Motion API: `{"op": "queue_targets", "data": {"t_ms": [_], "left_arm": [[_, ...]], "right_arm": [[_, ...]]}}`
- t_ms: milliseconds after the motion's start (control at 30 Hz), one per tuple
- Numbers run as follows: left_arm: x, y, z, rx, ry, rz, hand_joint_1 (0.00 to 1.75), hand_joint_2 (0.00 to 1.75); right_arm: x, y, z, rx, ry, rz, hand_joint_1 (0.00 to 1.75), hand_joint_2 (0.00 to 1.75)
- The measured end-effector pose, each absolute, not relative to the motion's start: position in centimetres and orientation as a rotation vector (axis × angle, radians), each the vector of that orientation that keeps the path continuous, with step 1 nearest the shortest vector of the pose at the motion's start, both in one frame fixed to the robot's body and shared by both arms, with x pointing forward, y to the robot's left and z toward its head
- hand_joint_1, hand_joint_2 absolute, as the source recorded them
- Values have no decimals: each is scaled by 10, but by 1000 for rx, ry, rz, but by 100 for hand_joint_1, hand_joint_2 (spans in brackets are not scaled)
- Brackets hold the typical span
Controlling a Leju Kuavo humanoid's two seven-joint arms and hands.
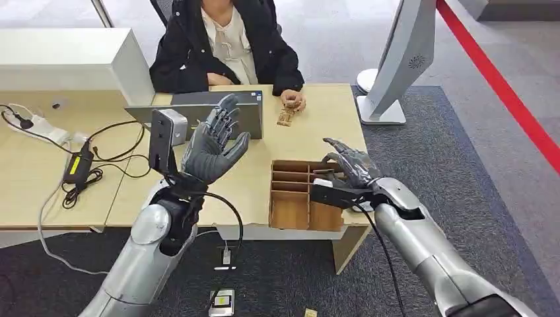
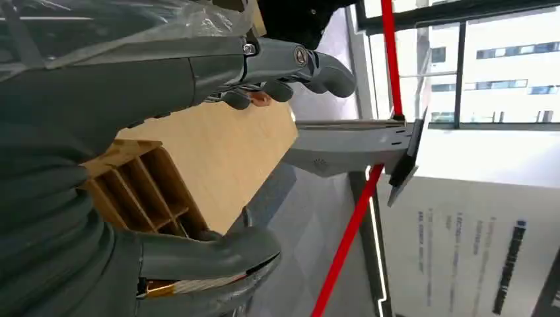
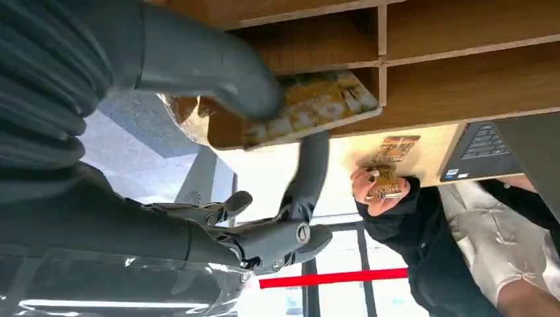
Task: Pass the card to the sensor for recognition and then transmit it.
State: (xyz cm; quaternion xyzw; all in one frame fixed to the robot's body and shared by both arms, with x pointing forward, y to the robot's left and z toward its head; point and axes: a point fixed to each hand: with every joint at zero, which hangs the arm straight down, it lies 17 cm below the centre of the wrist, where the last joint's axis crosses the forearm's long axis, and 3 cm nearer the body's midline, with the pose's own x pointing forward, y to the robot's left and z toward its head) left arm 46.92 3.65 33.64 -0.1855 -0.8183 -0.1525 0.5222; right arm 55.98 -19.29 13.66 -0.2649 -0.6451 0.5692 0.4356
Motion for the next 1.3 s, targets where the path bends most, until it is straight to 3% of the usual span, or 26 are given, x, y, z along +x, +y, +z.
{"op": "queue_targets", "data": {"t_ms": [800, 1300], "left_arm": [[468, 40, 336, -428, -1968, -371, 0, 175], [467, 39, 340, -438, -1986, -366, 0, 175]], "right_arm": [[573, -197, 162, -744, -1671, 1345, 175, 175], [623, -232, 294, -938, -1855, 1127, 175, 175]]}}
